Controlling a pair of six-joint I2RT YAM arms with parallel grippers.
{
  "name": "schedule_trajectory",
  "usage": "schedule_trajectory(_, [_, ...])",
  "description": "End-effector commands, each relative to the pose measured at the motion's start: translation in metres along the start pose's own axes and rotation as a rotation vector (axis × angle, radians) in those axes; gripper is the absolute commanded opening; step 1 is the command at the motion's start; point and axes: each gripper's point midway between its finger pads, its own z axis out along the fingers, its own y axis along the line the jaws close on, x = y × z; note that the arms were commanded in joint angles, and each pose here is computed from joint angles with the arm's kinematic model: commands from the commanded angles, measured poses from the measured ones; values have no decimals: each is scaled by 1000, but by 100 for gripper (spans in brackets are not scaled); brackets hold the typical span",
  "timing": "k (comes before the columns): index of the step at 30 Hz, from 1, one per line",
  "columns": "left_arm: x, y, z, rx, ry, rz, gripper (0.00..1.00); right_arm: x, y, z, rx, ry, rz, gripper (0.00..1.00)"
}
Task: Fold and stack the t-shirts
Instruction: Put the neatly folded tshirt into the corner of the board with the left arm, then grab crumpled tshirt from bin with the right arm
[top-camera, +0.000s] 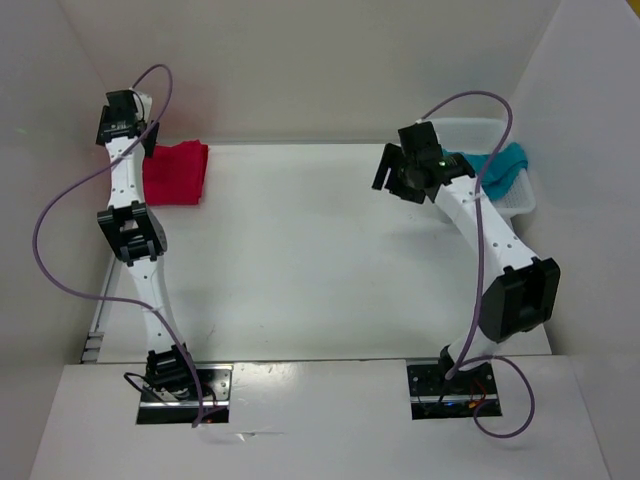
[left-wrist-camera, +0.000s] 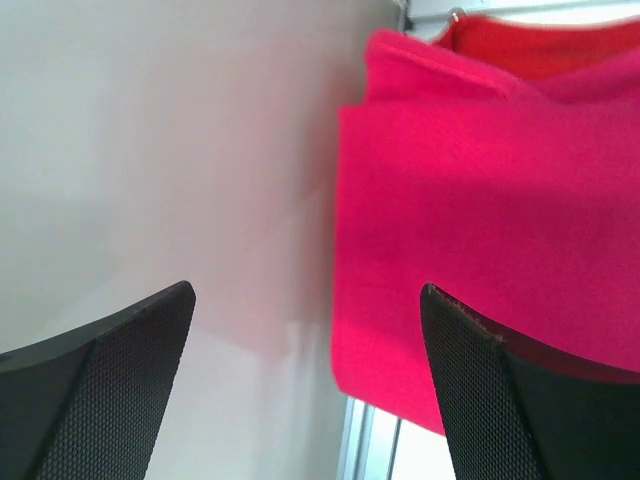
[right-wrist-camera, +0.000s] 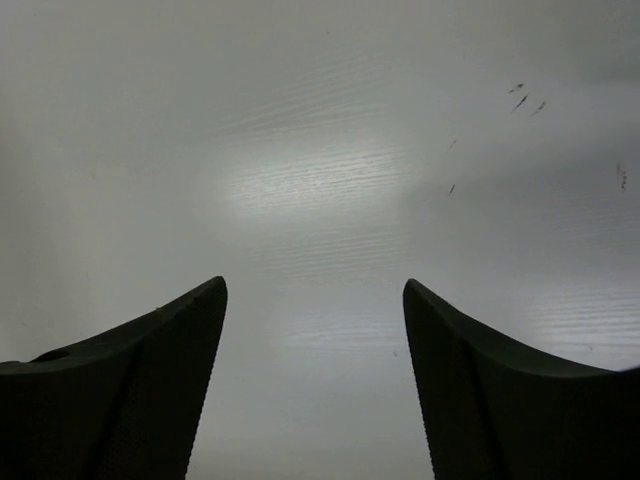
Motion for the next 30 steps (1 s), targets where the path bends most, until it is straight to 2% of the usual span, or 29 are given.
schedule_trajectory(1, [-35,35,-36,-57,-90,-104,100,-41,-4,-18,68,-107,-16,79])
schedule_trajectory(3, [-45,31,-58,23,-118,-127,100,-69,-9,-32,95,-157,-33,82])
schedule_trajectory(4, [-50,29,-67,58,-134,-125,100,-84,-28,-25,157,-166,-17,89])
schedule_trajectory(6, [-58,3,-96,260,-175,-116,100,-111,-47,-18,209,-165,-10,96])
schedule_trajectory(7, [-57,-13,-116,358,-172,-91,100,-126,-73,-14,260,-165,35,100])
schedule_trajectory(8, [-52,-48,-124,522,-169,-67,100,-151,-80,-21,276,-211,51,100])
schedule_trajectory(9, [-45,-65,-130,594,-151,-33,100,-146,-100,4,338,-144,62,100])
schedule_trajectory(11, [-36,-97,-150,719,-134,4,100,-174,-134,4,424,-196,103,100])
schedule_trajectory(12, [3,-131,-141,800,-17,26,100,-178,-147,11,443,-196,130,100])
schedule_trajectory(13, [-7,-129,-152,780,-82,44,100,-177,-165,30,463,-165,150,100])
schedule_trajectory(14, [-1,-146,-158,799,-88,64,100,-192,-183,29,439,-186,210,100])
schedule_trajectory(15, [-20,-134,-171,717,-197,96,100,-196,-193,37,435,-188,239,100])
schedule_trajectory(16, [22,-162,-167,751,-111,133,100,-205,-211,49,446,-196,264,100])
schedule_trajectory(18, [29,-186,-187,810,-93,174,100,-209,-219,66,420,-192,278,100])
schedule_trajectory(21, [29,-201,-198,903,-65,94,100,-217,-219,99,346,-192,285,100])
schedule_trajectory(23, [32,-209,-199,889,-49,120,100,-202,-230,133,333,-135,305,100])
schedule_trajectory(25, [32,-219,-205,830,-43,216,100,-183,-236,162,321,-69,312,100])
schedule_trajectory(30, [39,-241,-209,750,2,353,100,-147,-227,205,319,30,290,100])
